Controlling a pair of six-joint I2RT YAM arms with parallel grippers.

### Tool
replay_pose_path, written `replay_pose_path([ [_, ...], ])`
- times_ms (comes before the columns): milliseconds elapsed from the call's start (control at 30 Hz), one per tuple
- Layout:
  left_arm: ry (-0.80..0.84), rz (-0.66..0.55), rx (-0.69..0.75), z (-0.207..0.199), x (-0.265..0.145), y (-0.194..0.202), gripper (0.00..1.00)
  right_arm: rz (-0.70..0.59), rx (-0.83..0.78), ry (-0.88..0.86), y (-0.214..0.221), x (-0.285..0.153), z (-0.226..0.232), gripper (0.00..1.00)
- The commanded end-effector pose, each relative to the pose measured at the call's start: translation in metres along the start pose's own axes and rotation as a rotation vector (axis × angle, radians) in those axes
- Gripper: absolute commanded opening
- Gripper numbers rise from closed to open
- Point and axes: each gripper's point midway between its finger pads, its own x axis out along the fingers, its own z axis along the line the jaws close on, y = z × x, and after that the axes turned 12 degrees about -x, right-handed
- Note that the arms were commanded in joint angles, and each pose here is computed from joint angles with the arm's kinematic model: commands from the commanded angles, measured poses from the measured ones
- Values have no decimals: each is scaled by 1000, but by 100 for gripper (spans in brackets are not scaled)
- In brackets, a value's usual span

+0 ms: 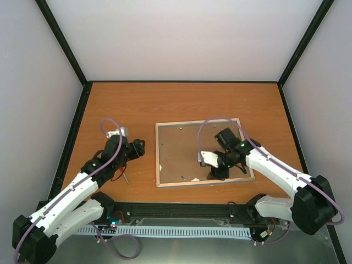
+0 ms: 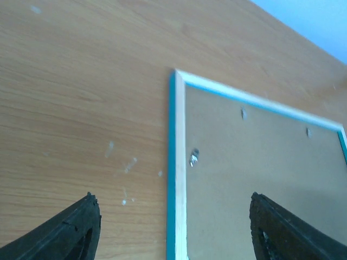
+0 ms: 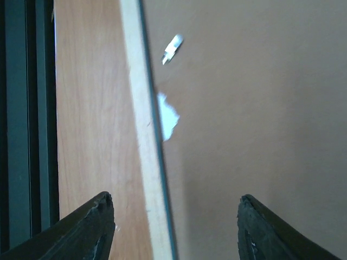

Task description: Take the photo out of the frame

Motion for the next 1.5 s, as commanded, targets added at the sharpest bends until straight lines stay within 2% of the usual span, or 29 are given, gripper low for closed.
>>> replay_pose_path([
  [0,348,81,177,-46,4,29,74,204,-119,27,34,23,10,60],
  [100,458,129,193,-58,4,43,71,298,-159,29,51,39,16,58],
  [233,452,144,204,-53,7,49,68,368,-191,17,68,53,22,55],
  [533,464,131,240,-52,1,49,68,409,-207,12,80,65,26,50],
  [800,383,103,327,-50,2,49,66,417,-225,-5,84,68,32,21],
  [967,415,131,408,-63,-6,76,68,386,-233,4,69,57,28,4],
  [1100,480,146,513,-79,-28,110,70,331,-237,14,45,40,23,3],
  [1300,387,234,736,-79,-46,165,74,262,-224,18,11,21,13,3],
  [1467,293,231,1018,-82,-54,210,77,242,-218,6,-3,13,9,3],
])
